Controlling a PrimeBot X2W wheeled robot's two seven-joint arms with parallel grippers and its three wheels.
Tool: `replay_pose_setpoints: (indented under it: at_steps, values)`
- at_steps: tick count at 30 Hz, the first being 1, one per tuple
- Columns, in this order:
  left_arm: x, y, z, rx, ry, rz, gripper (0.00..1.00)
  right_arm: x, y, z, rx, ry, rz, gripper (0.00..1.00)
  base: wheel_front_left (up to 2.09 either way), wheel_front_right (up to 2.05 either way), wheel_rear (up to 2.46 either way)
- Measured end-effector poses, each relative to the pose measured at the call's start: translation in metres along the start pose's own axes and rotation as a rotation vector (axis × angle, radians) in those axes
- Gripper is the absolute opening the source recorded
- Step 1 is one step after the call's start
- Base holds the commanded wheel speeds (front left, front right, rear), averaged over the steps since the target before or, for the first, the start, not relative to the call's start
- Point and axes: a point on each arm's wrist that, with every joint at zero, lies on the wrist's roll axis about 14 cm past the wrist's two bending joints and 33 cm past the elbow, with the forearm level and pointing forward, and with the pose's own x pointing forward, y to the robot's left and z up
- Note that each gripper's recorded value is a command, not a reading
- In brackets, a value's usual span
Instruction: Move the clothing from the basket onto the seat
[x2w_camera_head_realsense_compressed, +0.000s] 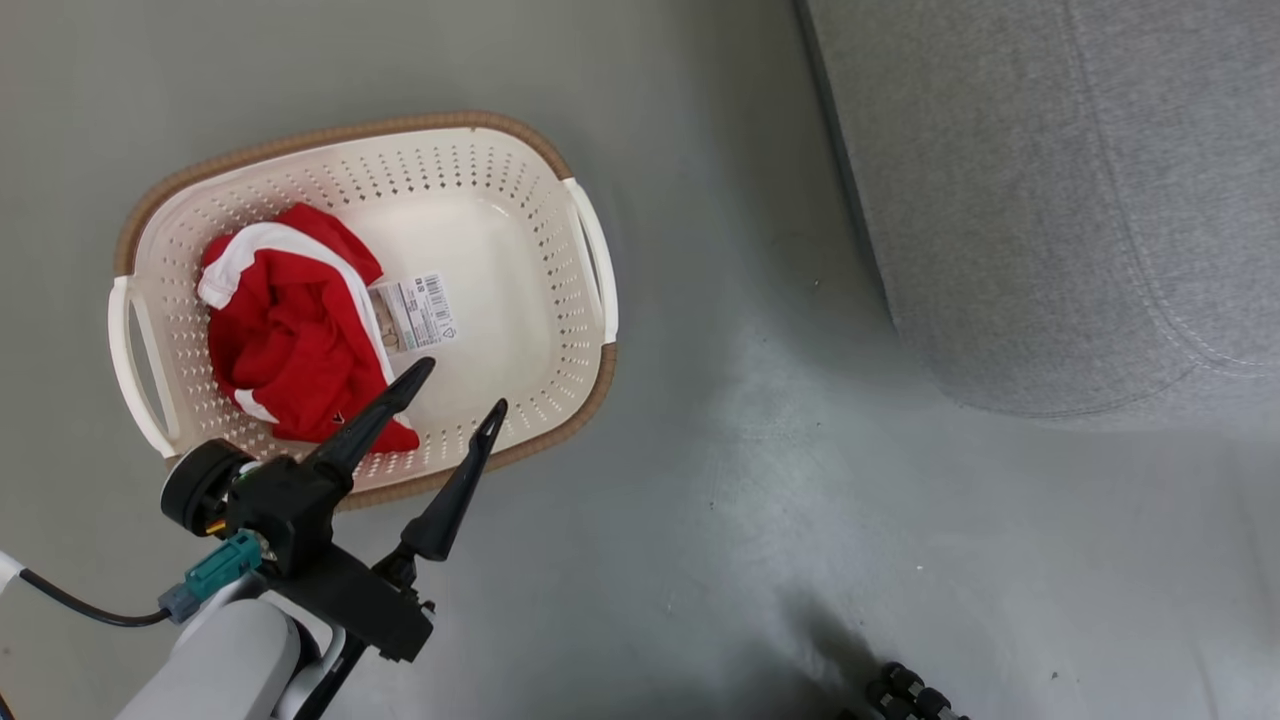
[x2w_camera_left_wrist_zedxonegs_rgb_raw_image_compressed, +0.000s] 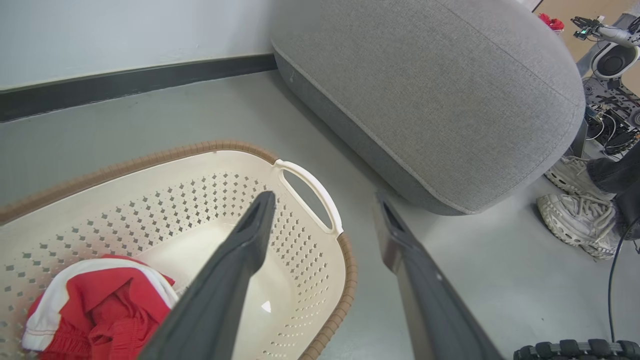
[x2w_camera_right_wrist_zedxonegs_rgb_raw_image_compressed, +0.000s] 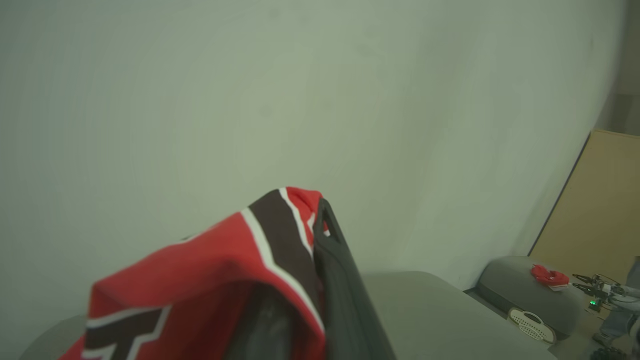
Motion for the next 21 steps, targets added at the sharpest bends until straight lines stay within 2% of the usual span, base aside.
replay_pose_setpoints:
  at_steps: [4, 10, 17, 21]
  values:
    - [-0.004, 0.004, -0.012, -0.005, 0.03, 0.003, 1.0, -0.001, -0.008, -0.02, 0.012, 0.063, -0.057, 0.0, 0.0, 0.0, 0.0]
    - [-0.008, 0.01, -0.024, -0.013, 0.06, 0.007, 1.0, -0.025, -0.015, -0.078, 0.025, 0.232, -0.124, 0.0, 0.0, 0.0, 0.0]
    - [-0.011, 0.016, -0.035, -0.017, 0.086, 0.011, 1.0, -0.041, 0.006, -0.119, 0.063, 0.35, -0.108, 0.0, 0.0, 0.0, 0.0]
    - [-0.012, 0.017, -0.039, -0.026, 0.094, 0.014, 1.0, -0.053, 0.024, -0.149, 0.128, 0.458, -0.092, 0.0, 0.0, 0.0, 0.0]
